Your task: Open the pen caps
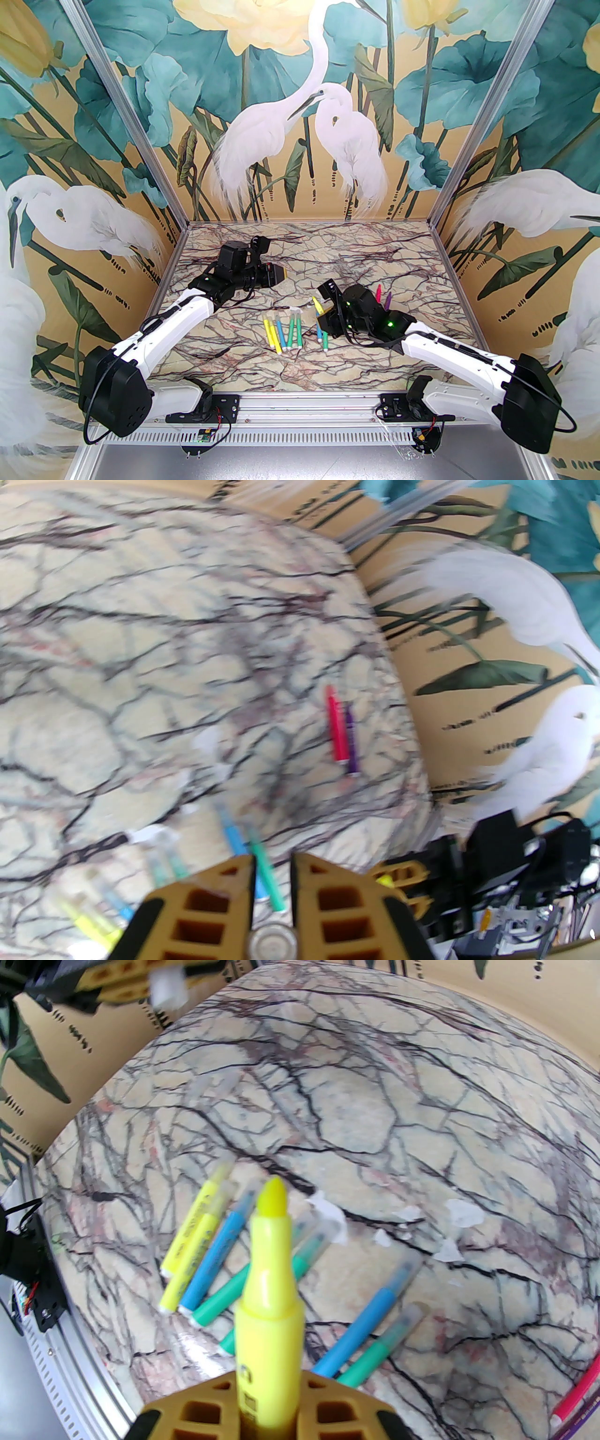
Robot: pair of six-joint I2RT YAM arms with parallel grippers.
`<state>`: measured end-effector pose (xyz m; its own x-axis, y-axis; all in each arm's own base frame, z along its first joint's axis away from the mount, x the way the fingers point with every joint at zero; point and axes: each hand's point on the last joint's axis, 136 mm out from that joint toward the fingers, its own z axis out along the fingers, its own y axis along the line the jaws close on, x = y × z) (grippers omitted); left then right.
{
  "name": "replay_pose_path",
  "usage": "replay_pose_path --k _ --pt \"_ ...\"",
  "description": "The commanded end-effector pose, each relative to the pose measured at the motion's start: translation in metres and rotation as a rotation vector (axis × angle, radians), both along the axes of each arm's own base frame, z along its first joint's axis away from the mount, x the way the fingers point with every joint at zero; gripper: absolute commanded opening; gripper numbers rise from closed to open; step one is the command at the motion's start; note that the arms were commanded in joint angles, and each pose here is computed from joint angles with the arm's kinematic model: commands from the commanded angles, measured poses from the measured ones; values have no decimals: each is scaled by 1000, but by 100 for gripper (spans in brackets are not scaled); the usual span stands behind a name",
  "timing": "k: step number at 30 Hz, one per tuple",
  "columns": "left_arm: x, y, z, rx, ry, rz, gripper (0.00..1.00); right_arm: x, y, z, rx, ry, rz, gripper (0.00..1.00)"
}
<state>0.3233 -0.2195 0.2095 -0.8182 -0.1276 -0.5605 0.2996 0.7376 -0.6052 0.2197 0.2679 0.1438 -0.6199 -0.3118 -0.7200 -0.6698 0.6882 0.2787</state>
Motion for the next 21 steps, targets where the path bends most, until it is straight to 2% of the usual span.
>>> replay_pose_path --k 1,10,15,21 --pt "1 21 1 104 -21 59 0 17 -10 9 -18 -32 -102 0" --pt "2 45 -14 234 8 142 0 40 -42 5 -86 -52 -303 0" --pt "3 63 -28 336 35 197 0 55 -72 1 -145 -64 -465 0" --pt "5 85 -45 467 71 254 0 64 -94 -5 -196 -67 -581 0"
